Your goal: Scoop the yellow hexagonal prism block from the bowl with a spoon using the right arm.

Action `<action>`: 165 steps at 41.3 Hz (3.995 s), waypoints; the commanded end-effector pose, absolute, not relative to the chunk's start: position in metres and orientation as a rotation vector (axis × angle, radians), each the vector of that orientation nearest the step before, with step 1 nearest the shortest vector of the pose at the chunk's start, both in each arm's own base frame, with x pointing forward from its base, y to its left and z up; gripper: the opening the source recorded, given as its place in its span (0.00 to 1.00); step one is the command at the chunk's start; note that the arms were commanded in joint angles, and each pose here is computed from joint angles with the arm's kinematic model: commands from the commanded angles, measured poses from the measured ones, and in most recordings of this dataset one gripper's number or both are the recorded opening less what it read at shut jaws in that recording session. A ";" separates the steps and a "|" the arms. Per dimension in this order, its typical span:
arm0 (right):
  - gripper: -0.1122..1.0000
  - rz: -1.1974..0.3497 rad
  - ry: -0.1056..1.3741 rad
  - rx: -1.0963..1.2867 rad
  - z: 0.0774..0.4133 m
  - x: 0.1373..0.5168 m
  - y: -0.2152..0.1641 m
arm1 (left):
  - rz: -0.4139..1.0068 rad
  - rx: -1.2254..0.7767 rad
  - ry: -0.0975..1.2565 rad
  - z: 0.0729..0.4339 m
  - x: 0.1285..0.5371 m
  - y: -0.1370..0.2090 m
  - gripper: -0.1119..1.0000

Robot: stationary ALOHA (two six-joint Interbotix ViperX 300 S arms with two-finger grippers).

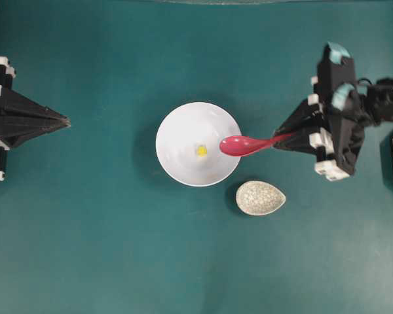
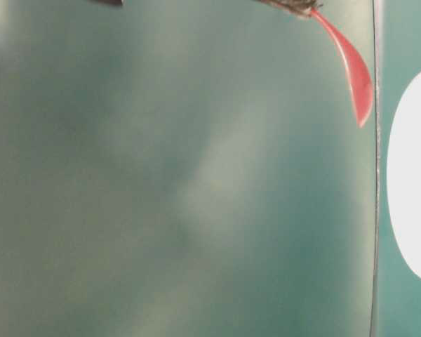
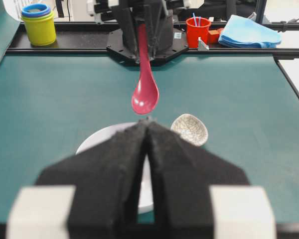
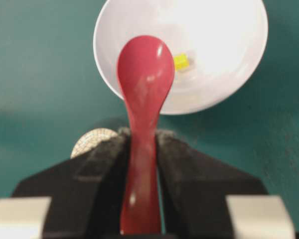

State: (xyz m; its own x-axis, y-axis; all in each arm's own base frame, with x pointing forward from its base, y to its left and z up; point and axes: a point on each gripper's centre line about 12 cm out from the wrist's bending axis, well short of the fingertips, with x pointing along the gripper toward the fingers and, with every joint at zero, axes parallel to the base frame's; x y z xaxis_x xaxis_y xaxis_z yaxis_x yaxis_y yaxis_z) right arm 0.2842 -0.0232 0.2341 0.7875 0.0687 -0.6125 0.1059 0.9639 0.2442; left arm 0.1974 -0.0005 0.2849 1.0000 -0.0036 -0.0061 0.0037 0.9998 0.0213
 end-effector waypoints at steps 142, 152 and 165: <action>0.32 -0.009 0.932 0.156 0.205 0.421 -0.052 | -0.001 0.023 -0.083 0.310 0.191 0.000 0.13; 0.32 -0.012 0.921 0.153 0.207 0.421 -0.053 | -0.001 0.023 -0.091 0.312 0.190 0.000 0.13; 0.32 -0.011 0.917 0.152 0.207 0.422 -0.052 | -0.001 0.023 -0.087 0.311 0.190 0.000 0.13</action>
